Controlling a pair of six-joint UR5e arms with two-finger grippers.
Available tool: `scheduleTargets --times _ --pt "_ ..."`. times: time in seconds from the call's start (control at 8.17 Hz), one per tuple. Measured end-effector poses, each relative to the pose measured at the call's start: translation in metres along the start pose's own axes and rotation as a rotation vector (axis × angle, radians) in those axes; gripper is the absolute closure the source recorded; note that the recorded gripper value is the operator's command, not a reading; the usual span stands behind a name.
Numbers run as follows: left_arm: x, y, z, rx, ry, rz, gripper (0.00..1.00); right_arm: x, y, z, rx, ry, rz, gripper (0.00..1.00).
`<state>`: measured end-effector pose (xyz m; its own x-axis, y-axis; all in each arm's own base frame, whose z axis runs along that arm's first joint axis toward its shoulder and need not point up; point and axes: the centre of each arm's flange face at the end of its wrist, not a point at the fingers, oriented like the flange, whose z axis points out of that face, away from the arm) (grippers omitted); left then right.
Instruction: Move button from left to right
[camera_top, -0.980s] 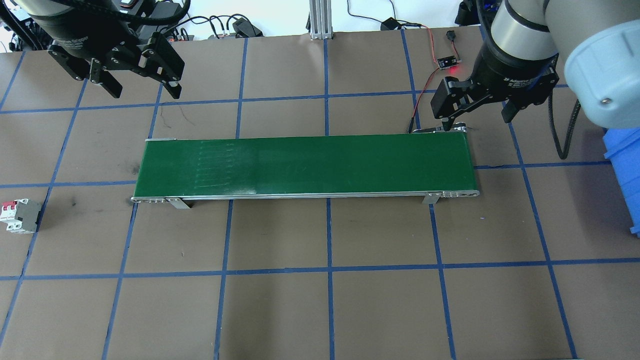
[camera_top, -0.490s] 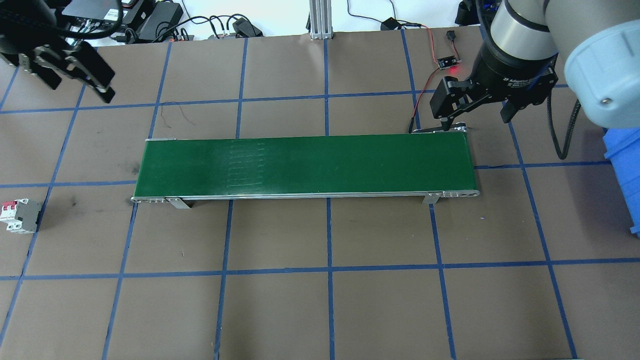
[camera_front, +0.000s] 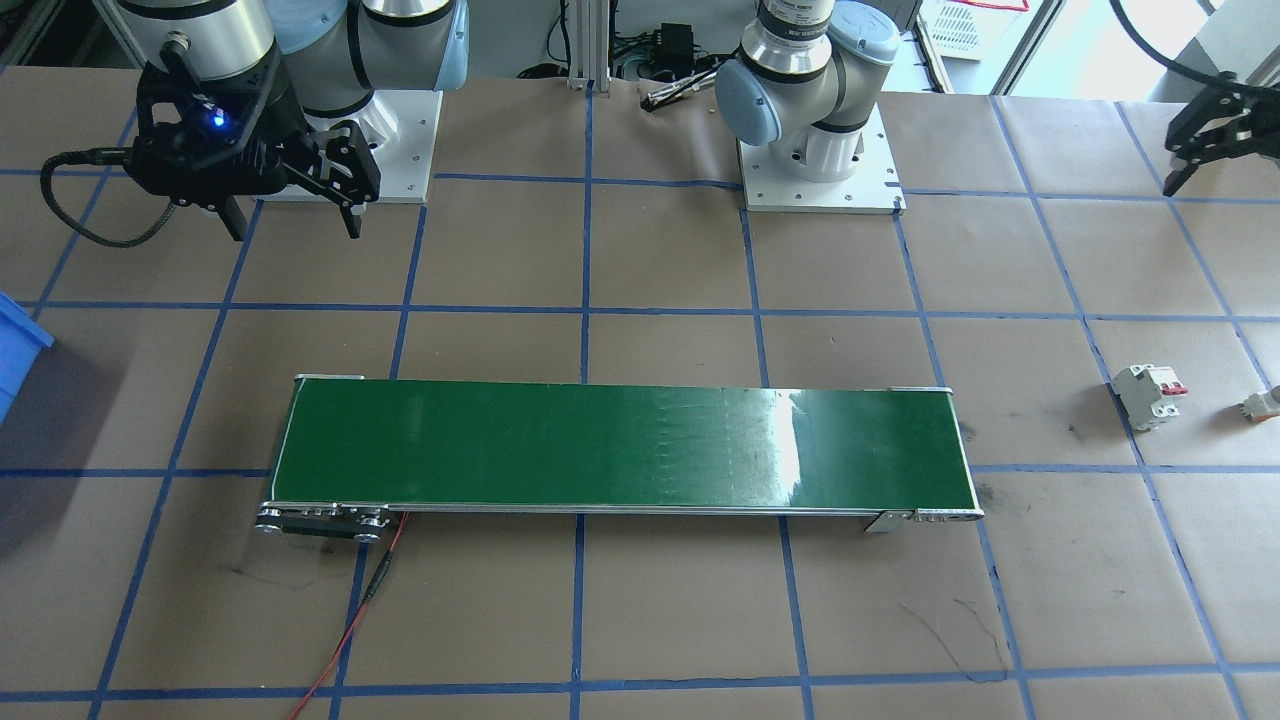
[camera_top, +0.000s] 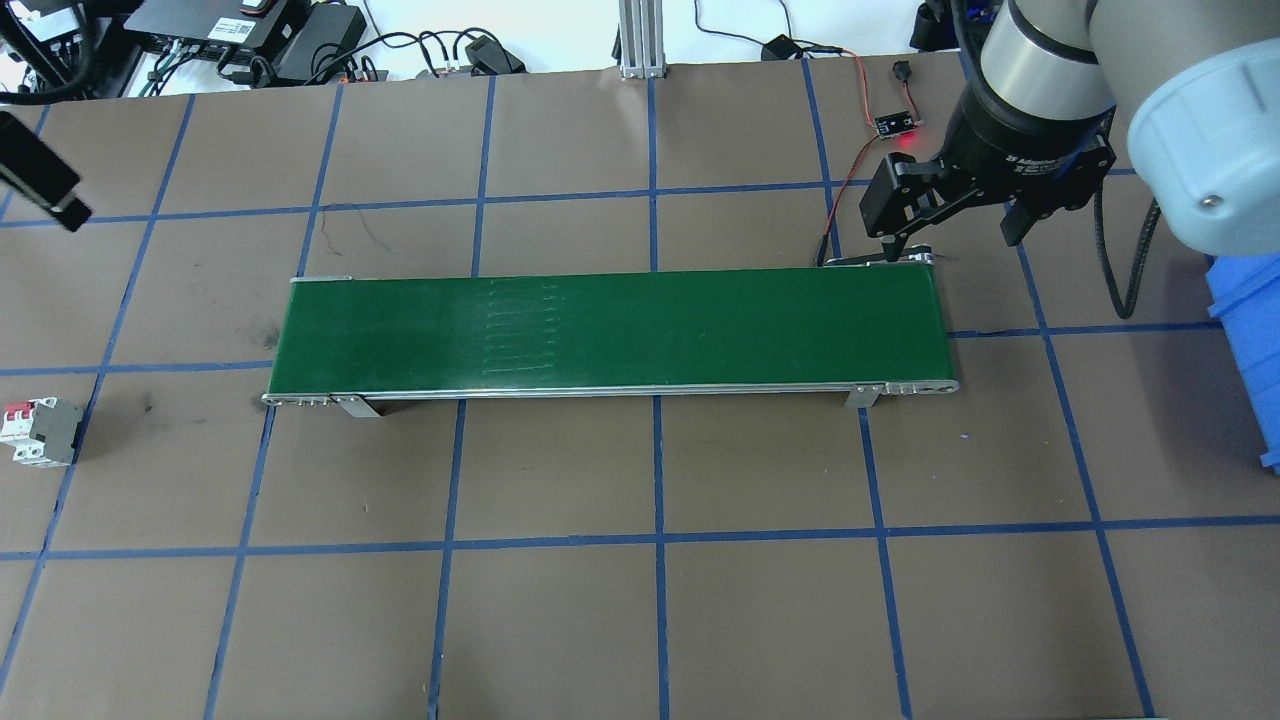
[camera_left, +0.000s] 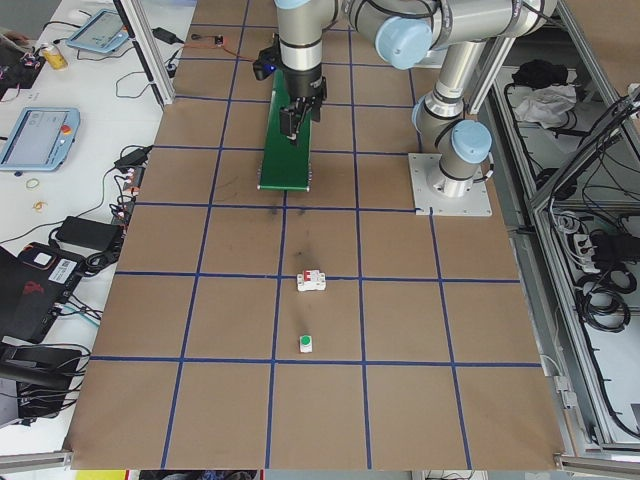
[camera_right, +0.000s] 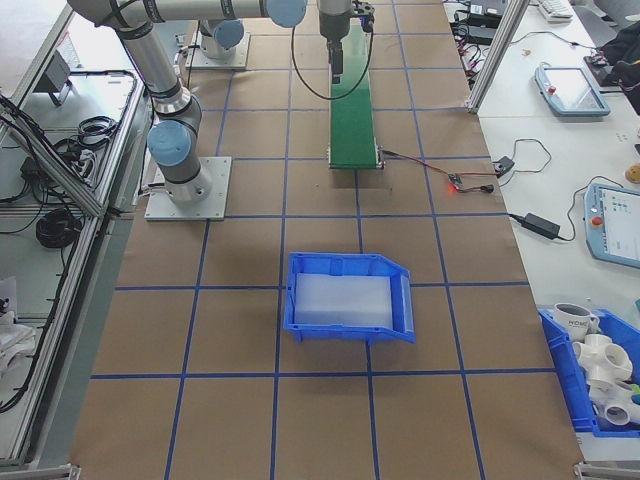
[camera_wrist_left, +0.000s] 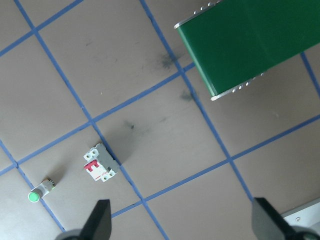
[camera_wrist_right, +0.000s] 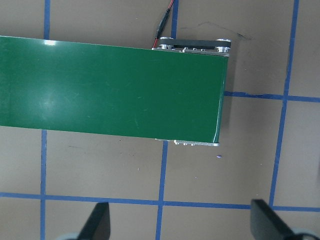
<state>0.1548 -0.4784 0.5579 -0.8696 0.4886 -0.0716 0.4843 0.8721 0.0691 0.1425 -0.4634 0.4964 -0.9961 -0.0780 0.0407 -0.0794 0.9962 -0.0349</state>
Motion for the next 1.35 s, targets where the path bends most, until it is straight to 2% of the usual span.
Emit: scheduleTargets --times 0.12,0.24,0.49,0.61,0.73,0.86,1.1,1.35 --pt "-0.043 0.039 0.014 -0.009 0.013 0.049 0.0 0.0 0.0 0.0 0.0 0.0 0.0 0.0" --pt "-0.087 0.073 0.032 -0.01 0.007 0.131 0.0 0.0 0.0 0.0 0.0 0.0 0.0 0.0" --pt "-0.163 0.113 0.081 -0.007 -0.037 0.348 0.0 0.0 0.0 0.0 0.0 0.0 0.0 0.0" --pt "-0.193 0.124 0.114 0.01 -0.033 0.436 0.01 0.0 0.0 0.0 0.0 0.0 0.0 0.0" --pt "-0.22 0.13 0.146 0.048 -0.052 0.523 0.08 0.0 0.0 0.0 0.0 0.0 0.0 0.0" --pt "-0.244 0.133 0.18 0.071 -0.06 0.623 0.08 0.0 0.0 0.0 0.0 0.0 0.0 0.0" --pt "-0.282 0.14 0.239 0.09 -0.039 0.794 0.05 0.0 0.0 0.0 0.0 -0.001 0.0 0.0" --pt "-0.308 0.147 0.291 0.11 0.003 0.905 0.04 0.0 0.0 0.0 0.0 -0.001 0.0 0.0"
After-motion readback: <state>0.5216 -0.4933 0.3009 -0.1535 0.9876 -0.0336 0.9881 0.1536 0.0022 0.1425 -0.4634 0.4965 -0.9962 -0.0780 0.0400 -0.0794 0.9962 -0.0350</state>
